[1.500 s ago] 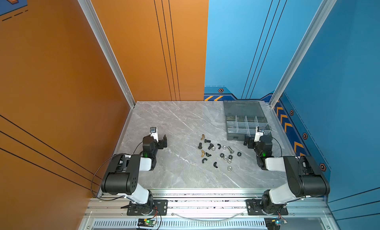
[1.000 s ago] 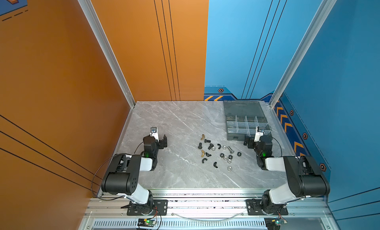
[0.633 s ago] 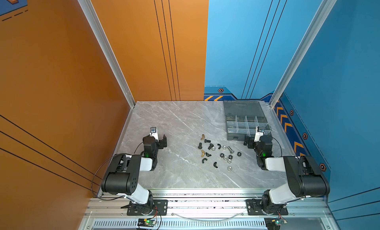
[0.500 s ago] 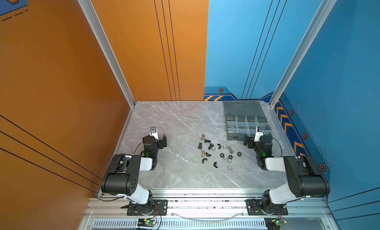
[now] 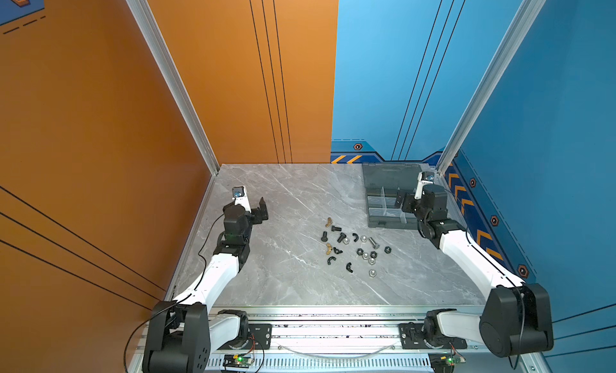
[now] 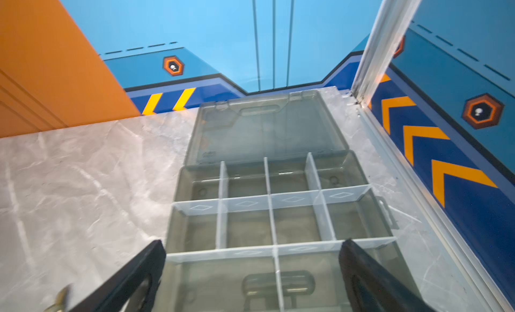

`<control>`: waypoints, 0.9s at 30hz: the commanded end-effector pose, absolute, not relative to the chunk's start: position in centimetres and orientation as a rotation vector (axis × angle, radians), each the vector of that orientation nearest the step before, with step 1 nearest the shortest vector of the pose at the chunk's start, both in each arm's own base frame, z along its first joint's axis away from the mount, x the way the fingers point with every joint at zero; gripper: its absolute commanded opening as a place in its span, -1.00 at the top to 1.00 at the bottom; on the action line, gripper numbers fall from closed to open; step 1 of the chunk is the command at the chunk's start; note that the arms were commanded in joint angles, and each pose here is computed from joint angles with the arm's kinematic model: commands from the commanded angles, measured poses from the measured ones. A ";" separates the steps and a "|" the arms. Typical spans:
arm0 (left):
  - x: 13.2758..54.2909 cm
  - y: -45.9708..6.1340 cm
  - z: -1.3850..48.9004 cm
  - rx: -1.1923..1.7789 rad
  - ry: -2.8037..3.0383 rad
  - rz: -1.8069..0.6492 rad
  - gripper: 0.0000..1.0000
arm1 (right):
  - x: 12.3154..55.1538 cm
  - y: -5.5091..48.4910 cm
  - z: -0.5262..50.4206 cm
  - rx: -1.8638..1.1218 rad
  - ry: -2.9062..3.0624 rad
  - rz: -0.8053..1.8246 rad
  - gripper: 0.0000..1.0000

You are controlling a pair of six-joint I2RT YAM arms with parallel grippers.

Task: Sort the screws and nuts into containers
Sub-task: Pick up the nut from the center of the table.

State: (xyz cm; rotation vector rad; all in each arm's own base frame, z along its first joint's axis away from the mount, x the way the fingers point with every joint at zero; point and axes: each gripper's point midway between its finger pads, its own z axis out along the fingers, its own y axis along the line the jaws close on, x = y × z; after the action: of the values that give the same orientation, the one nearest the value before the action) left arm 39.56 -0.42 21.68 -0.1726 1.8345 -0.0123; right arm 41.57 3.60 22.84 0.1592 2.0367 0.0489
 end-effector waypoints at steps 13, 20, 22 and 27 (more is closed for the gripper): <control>36.1 -8.3 14.1 -0.325 2.282 -0.332 -0.96 | 40.0 18.5 19.5 0.100 2.494 0.086 -0.99; 33.7 -9.0 11.9 -0.359 2.359 -0.379 -0.96 | 40.5 23.1 15.5 0.083 2.641 0.107 -0.97; 33.2 -9.0 11.6 -0.357 2.367 -0.386 -0.96 | 40.5 24.3 14.4 0.054 2.672 0.113 -0.96; 33.0 -8.9 11.5 -0.339 2.375 -0.385 -0.96 | 40.2 26.1 11.9 0.008 2.740 0.089 -0.83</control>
State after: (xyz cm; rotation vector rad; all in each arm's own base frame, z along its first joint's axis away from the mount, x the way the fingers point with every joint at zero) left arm 33.58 -8.74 11.51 -0.3446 2.3575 -0.3602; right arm 41.45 25.64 12.74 0.0058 2.6671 0.1010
